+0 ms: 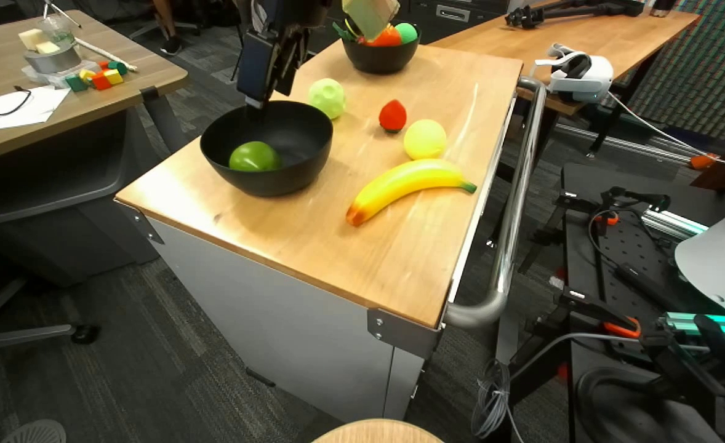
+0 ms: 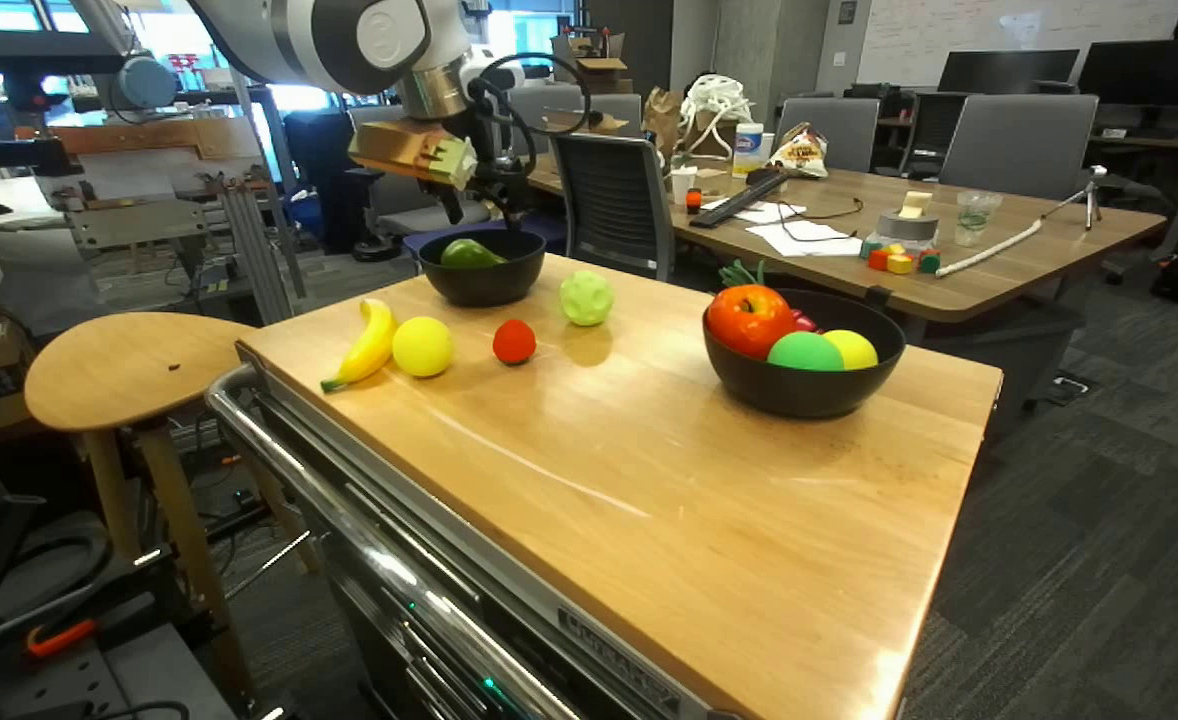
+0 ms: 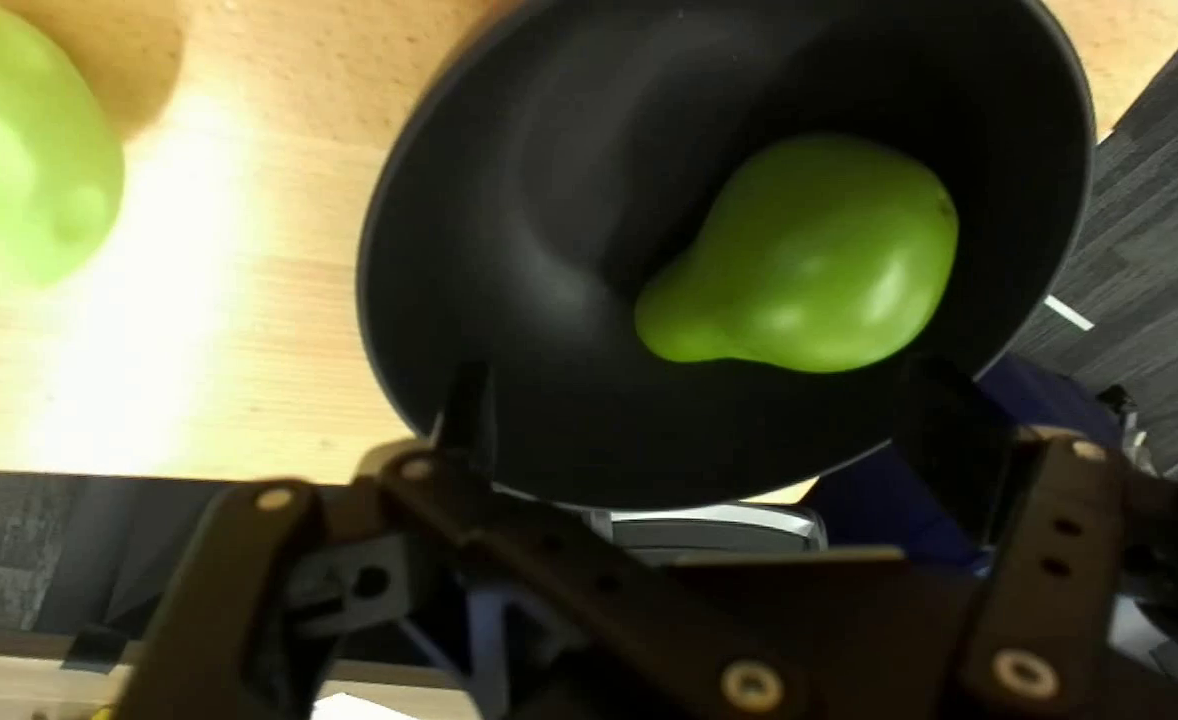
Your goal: Move the fruit and vegetable toys from the bowls to the counter
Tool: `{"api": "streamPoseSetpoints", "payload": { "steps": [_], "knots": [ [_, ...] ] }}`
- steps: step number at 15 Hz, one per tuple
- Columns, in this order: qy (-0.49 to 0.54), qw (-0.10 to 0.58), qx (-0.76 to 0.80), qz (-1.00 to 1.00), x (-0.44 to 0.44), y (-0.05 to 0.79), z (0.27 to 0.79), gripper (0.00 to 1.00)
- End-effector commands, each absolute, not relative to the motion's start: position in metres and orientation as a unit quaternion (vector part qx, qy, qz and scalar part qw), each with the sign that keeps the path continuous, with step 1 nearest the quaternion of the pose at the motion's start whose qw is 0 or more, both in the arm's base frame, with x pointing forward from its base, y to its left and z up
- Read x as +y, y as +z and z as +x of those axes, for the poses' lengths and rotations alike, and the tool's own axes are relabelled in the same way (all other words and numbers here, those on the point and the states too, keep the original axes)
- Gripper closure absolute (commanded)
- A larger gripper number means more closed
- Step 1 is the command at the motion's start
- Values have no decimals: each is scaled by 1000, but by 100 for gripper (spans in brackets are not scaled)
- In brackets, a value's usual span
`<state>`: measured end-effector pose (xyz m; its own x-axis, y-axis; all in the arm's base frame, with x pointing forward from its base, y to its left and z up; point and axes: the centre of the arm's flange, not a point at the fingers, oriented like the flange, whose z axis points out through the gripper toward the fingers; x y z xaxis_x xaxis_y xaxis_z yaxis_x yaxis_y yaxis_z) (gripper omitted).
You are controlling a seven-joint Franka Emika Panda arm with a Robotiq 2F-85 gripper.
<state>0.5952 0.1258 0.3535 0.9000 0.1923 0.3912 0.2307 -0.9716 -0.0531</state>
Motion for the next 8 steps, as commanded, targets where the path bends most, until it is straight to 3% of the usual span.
{"api": "streamPoseSetpoints", "payload": {
  "steps": [1,8],
  "knots": [
    [-201,46,-67,-976,131,344,598,0],
    [-186,51,-45,-980,152,318,595,6]
  ]
}}
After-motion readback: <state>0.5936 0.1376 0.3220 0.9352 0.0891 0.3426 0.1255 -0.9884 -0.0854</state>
